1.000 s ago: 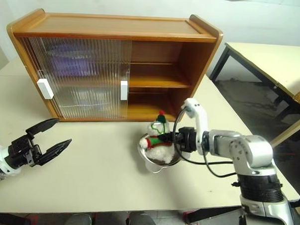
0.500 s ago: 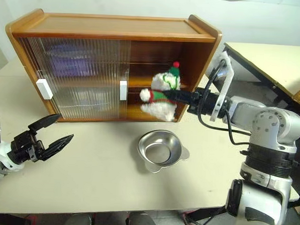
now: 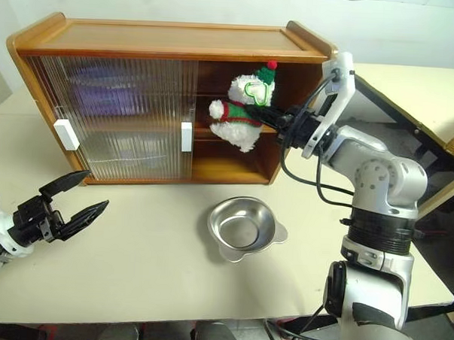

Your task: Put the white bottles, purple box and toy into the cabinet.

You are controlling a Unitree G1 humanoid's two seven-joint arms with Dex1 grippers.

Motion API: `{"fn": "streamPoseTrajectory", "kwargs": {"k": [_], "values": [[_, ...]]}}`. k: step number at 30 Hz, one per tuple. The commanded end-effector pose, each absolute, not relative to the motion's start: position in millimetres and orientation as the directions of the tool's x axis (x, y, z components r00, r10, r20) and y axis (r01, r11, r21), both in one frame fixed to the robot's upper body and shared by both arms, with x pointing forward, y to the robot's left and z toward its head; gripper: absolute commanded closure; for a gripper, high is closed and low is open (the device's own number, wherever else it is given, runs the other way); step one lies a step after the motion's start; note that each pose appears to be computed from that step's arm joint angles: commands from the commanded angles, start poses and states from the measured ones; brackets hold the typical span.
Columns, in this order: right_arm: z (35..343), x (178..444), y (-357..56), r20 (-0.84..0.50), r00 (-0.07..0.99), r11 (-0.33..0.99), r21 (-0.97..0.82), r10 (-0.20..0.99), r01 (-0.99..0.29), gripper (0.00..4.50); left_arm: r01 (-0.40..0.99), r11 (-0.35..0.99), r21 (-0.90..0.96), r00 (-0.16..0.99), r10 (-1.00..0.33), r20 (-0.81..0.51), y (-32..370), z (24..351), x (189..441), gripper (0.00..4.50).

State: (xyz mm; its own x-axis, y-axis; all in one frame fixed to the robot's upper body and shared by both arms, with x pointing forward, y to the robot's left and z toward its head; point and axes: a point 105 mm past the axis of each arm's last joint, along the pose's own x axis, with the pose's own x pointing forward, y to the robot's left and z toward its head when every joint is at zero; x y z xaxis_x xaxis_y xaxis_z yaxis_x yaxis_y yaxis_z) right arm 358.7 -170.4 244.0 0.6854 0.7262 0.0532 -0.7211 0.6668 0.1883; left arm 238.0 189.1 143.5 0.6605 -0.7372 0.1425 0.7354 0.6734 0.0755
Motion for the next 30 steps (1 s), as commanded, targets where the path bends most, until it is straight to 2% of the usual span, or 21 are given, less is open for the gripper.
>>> {"fn": "streamPoseTrajectory", "kwargs": {"k": [1,11,17,30], "values": [[234,372,-166,0.031,0.741,0.738,0.079,0.670,-0.670,4.37,0.730,0.678,0.087,0.667,-0.735,0.124,191,136,235,0.00],[237,398,-162,0.108,0.800,0.807,-0.094,0.590,-0.583,4.37,0.730,0.676,0.099,0.668,-0.737,0.104,195,128,233,0.00],[232,413,-167,0.154,0.843,0.856,-0.132,0.515,-0.499,4.37,0.731,0.674,0.101,0.668,-0.738,0.095,196,125,232,0.00],[237,433,-170,0.205,0.874,0.897,-0.153,0.440,-0.416,4.37,0.730,0.676,0.105,0.669,-0.737,0.097,187,132,236,0.00]]}}
